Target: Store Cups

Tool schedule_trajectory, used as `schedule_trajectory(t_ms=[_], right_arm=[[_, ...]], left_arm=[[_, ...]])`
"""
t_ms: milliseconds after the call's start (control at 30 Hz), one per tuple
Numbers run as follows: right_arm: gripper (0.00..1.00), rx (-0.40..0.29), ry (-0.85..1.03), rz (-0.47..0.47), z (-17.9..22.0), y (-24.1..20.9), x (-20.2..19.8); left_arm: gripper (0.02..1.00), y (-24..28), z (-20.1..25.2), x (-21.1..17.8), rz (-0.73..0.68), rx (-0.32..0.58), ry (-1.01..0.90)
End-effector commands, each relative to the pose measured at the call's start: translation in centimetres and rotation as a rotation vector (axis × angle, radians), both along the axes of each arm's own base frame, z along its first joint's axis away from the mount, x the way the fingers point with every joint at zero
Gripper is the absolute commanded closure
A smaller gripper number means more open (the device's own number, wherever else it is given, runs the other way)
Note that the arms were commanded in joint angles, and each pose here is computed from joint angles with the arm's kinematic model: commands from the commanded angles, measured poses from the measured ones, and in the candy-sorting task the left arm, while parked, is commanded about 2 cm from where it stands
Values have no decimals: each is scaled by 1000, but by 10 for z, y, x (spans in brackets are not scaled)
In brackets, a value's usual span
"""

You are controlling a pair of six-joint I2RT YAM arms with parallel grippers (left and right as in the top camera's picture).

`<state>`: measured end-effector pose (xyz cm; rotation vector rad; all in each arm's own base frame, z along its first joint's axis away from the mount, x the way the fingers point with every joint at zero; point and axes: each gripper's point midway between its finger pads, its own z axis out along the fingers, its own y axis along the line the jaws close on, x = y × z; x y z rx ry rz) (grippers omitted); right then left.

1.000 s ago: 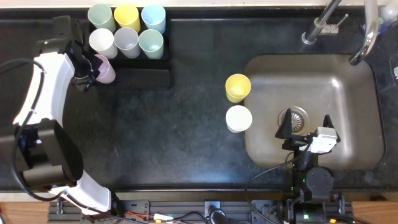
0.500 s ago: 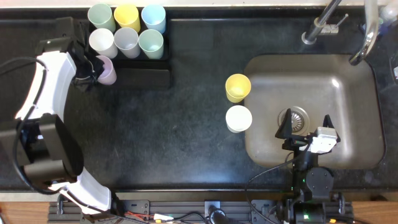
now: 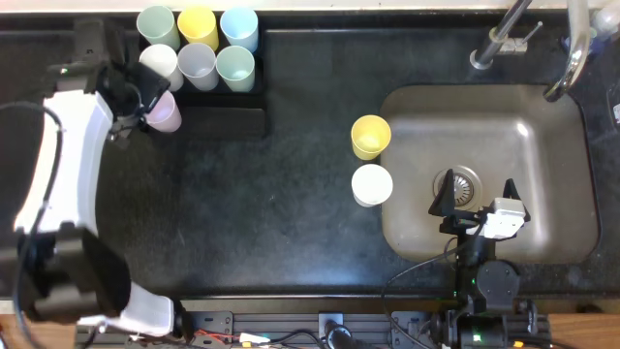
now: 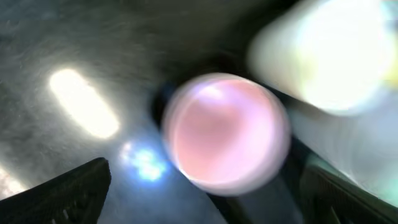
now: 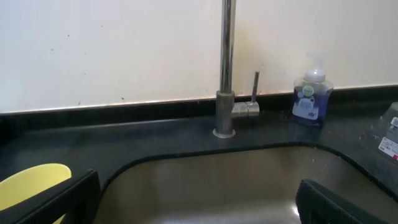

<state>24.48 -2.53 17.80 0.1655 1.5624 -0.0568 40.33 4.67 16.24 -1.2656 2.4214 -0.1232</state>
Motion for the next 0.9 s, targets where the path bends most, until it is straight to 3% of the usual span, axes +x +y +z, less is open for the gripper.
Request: schedule_trajectory(t_ms=[33,200,400,900], right_arm=[[3,-3,0,0,-3,-1,0],[3,-3,0,0,-3,-1,0],[3,-3,0,-1,-3,-1,0],[5,-3,0,-1,-3,-1,0]], left_arm=[[18,-98,72,22,-385,36,-186],[18,-227,80,9,-646,59,-238],[18,-344,26,-30,-745,-25,-160],[18,-371,-50,-45,-756,-88,37]])
